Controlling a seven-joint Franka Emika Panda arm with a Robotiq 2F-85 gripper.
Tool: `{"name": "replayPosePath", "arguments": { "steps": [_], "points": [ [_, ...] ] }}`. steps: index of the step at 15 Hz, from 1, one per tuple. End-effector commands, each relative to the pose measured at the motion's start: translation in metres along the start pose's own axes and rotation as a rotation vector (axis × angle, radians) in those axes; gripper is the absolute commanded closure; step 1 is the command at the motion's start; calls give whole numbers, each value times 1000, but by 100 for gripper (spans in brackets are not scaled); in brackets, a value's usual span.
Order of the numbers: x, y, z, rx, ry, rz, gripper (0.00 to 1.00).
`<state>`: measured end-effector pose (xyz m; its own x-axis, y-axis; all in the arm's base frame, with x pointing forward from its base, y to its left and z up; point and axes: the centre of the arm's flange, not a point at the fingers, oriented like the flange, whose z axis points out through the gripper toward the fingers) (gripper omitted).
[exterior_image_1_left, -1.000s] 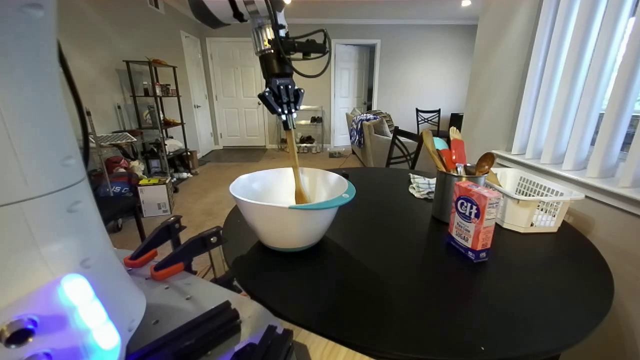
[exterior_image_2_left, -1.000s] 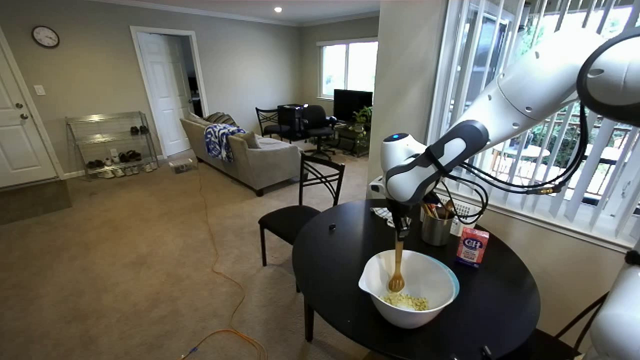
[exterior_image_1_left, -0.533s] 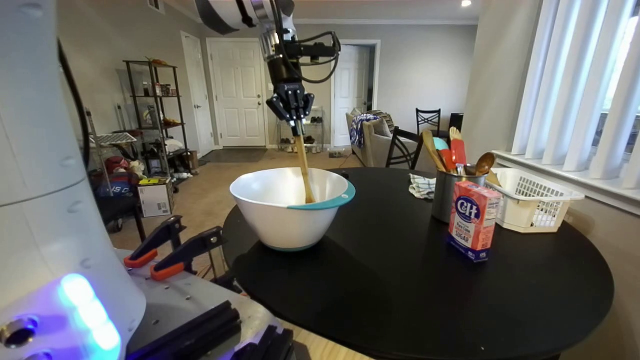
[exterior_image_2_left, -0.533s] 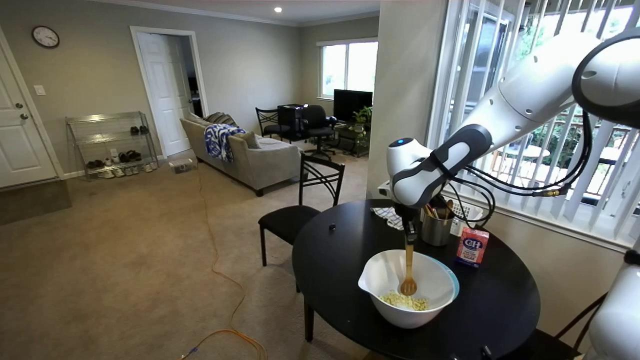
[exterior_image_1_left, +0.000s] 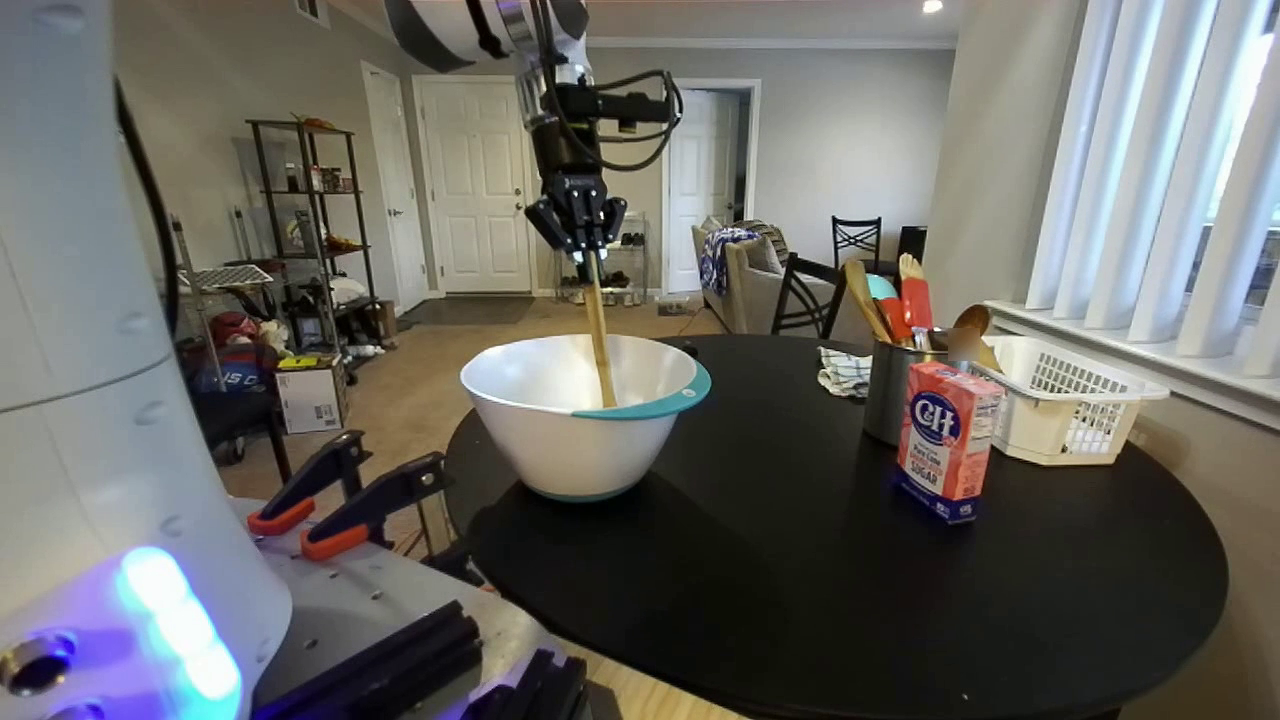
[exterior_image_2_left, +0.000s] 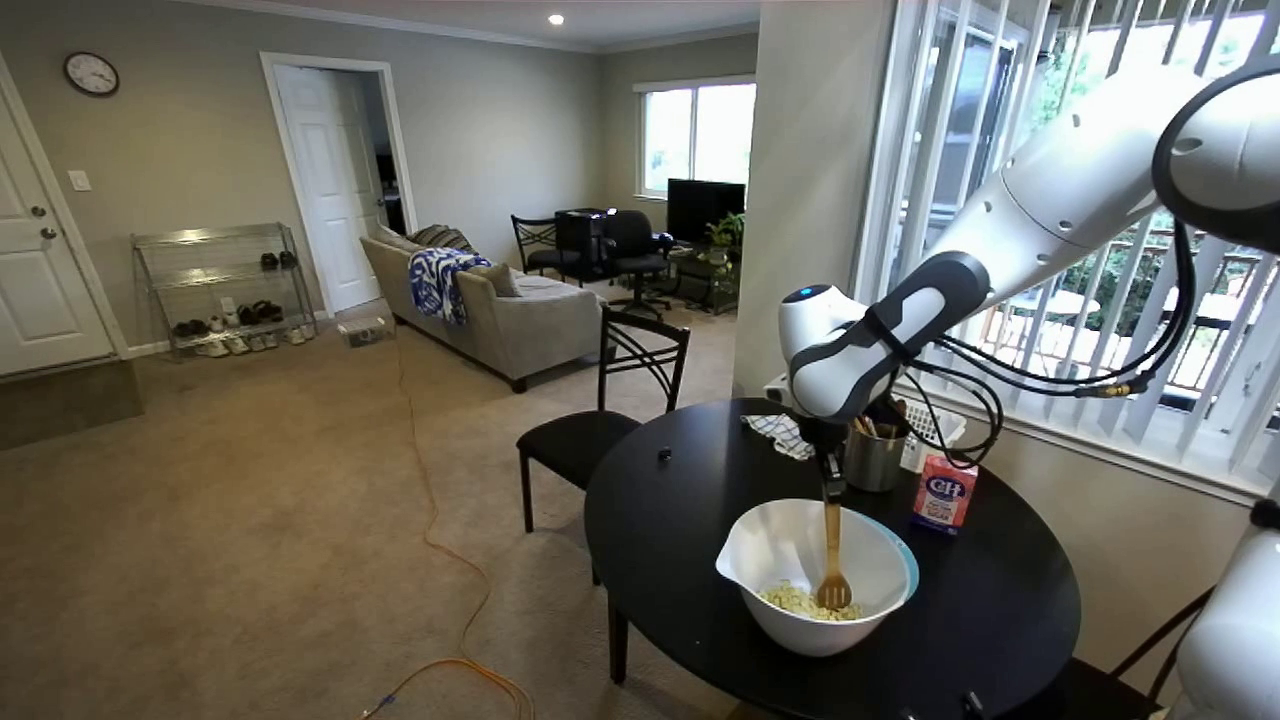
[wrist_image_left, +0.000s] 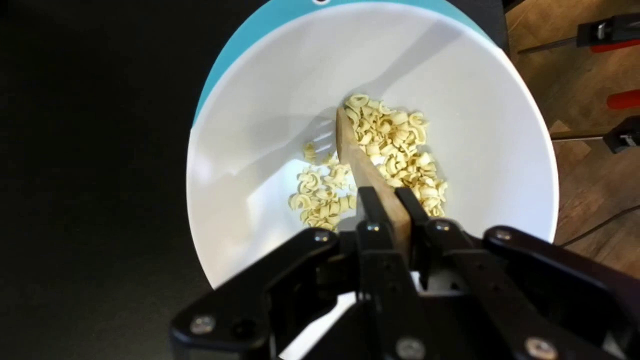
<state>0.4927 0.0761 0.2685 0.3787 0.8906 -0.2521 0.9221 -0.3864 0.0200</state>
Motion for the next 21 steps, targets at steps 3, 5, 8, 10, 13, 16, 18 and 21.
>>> {"name": "replayPosePath", "arguments": {
  "steps": [3,5,8,10,13,16,18,21],
  "points": [
    [-7,-15,-4,90,36,-39,97],
    [-2,-15,-7,95,47,-55,97],
    [10,-14,-16,80,69,-88,97],
    [18,-13,-23,61,81,-115,97],
    [31,-11,-36,22,96,-150,97],
    [40,-6,-47,-2,116,-169,97],
    [44,-3,-51,-4,130,-176,97],
    [45,-6,-50,16,140,-198,97]
  ]
}}
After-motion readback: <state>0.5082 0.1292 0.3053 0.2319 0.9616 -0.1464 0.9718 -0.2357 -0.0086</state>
